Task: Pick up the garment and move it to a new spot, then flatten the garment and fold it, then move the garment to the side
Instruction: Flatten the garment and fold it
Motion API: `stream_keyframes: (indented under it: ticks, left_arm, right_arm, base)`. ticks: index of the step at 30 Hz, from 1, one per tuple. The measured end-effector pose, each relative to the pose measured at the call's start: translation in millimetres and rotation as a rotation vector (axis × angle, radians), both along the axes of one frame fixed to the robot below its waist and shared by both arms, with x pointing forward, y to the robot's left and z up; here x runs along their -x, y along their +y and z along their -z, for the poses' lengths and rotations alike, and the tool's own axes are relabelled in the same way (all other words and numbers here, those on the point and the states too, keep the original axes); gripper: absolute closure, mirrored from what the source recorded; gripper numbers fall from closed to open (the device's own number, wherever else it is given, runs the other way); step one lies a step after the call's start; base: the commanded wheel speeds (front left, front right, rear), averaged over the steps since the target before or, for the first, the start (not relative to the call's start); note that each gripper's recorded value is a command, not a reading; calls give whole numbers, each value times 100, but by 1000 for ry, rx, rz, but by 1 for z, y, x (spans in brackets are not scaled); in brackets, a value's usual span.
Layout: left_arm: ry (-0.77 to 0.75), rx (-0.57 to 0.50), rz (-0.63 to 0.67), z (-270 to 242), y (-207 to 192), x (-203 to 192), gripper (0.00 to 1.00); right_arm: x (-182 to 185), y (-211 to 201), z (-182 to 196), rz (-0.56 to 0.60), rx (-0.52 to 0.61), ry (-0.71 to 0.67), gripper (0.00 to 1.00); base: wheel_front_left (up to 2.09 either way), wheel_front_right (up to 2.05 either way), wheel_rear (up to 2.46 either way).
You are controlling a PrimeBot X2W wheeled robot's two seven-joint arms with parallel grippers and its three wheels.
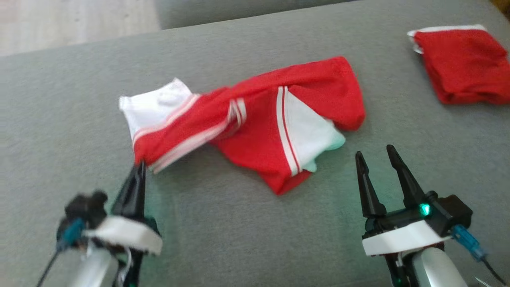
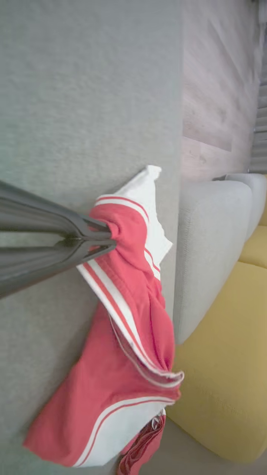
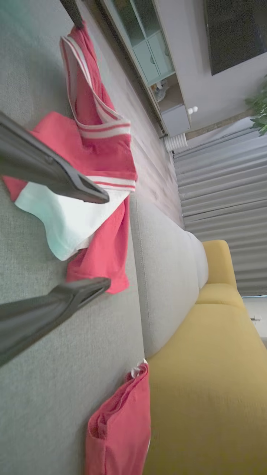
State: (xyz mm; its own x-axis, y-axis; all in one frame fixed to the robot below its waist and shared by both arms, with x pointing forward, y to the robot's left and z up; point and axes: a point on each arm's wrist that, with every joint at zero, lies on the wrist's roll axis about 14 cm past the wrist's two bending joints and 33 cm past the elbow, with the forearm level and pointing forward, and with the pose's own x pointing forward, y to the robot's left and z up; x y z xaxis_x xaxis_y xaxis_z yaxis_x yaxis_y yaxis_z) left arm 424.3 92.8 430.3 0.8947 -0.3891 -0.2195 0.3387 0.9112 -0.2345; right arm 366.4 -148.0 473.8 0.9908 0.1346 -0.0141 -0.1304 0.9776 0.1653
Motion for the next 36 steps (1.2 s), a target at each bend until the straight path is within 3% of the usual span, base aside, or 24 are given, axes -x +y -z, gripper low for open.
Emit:
stream_keyframes:
  ticks: [5,6,7,10,15,19,24,29,36]
  left_arm:
    - [68,72,-100,16,19,34,100]
    - [78,85,-121,17,22,39,76]
    - [88,95,-133,18,25,44,0]
    - [124,86,-155,22,33,57,0]
    - [96,-99,-183,14,70,50,0]
    - [18,-175,-144,-19,78,15,0]
    - [27,-228,-39,-43,73,-45,0]
    - [187,-272,24,-12,73,-76,0]
    - [424,-360,41,55,92,-81,0]
  right_arm:
    - [-6,14,3,-48,4,5,0]
    - [-5,17,5,-57,4,9,0]
    - [-5,21,6,-67,3,13,0]
    - [-4,28,6,-91,6,13,0]
    - [-4,32,9,-103,5,21,0]
    - [-7,33,16,-112,12,40,0]
    - [-22,32,26,-123,30,59,0]
    - [-38,27,32,-115,40,63,0]
    - [-46,18,51,-90,48,109,0]
  base:
    - [0,0,0]
    - [0,0,0]
    - [0,0,0]
    - [0,0,0]
    - [0,0,0]
    - [0,0,0]
    - [0,0,0]
    - [0,0,0]
    - [0,0,0]
